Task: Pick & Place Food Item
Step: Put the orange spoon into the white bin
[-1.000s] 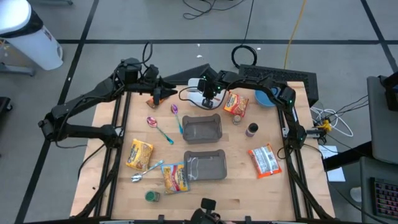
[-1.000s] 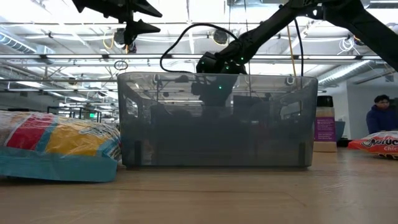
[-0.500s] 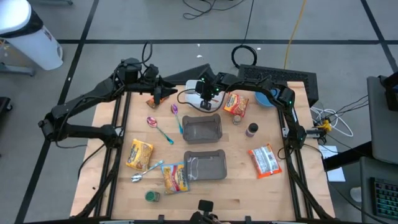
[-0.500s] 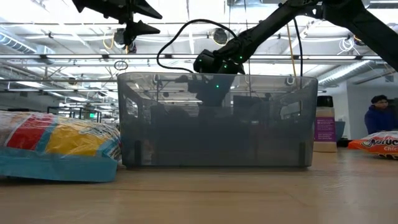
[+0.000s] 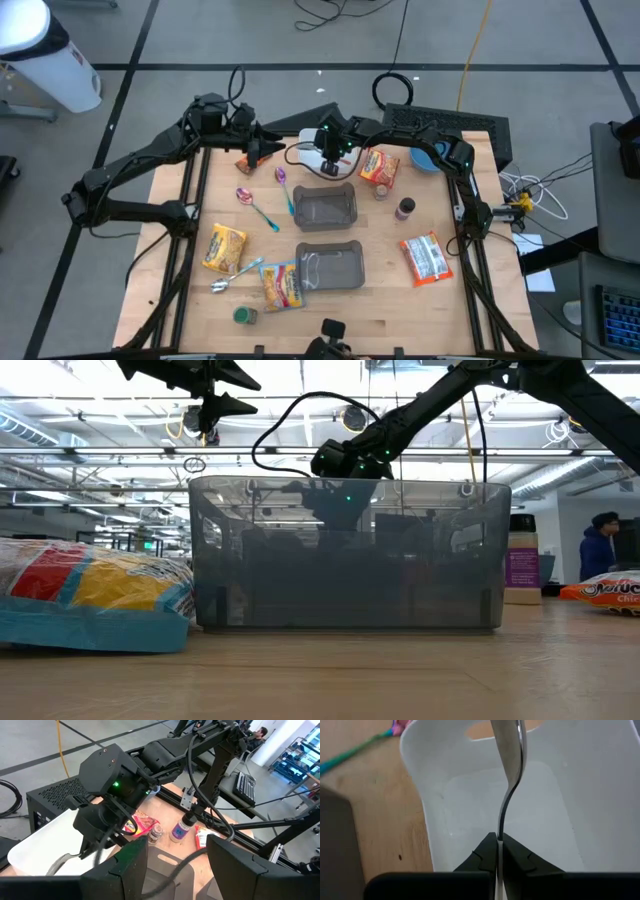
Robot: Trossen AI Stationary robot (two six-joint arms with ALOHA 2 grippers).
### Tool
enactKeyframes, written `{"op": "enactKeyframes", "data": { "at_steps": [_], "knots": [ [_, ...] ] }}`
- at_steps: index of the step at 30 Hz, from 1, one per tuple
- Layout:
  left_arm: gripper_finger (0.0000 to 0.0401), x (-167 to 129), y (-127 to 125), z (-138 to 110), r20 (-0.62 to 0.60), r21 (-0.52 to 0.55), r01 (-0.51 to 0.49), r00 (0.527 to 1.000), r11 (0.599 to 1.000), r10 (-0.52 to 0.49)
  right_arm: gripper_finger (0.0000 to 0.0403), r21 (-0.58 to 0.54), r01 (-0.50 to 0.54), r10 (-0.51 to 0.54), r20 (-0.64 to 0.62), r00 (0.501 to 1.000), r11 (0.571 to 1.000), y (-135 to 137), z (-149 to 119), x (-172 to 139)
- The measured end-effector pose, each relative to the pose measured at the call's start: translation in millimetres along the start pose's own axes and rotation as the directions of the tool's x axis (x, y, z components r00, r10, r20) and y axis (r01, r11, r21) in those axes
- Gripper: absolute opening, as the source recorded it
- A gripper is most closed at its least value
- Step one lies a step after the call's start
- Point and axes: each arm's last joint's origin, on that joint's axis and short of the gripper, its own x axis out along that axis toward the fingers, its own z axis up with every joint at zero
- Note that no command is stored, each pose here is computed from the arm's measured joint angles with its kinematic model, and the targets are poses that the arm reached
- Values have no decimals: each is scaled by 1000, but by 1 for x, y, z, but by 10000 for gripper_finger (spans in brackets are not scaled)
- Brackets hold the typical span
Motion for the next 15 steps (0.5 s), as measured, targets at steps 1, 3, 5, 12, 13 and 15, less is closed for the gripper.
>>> {"op": "enactKeyframes", "data": {
  "at_steps": [1, 3, 5, 12, 13, 15],
  "knots": [
    [209, 0, 0, 0, 0, 0, 0, 1000, 1000, 0, 2, 34, 2, -3, 3, 1000, 999, -2, 0, 0],
    [209, 0, 0, 0, 0, 1, 0, 1000, 1000, 0, 2, 99, 11, -12, 5, 1000, 995, -8, -1, -1],
    [209, 0, 0, 0, 0, 1, 0, 1000, 1000, 0, 2, 150, 19, -20, 3, 1000, 988, -13, -3, -2],
    [209, 0, 0, 0, 0, 1, 0, 1000, 1000, 0, 1, 243, 28, -28, 0, 1000, 970, -25, -6, -4],
    [209, 0, 0, 0, 0, 1, 0, 1000, 1000, 0, 1, 242, 23, -24, 0, 1000, 970, -25, -6, -4],
    [209, 0, 0, 0, 0, 1, 0, 1000, 1000, 0, 1, 242, 6, -8, 5, 1000, 970, -25, -6, -3]
  ]
}}
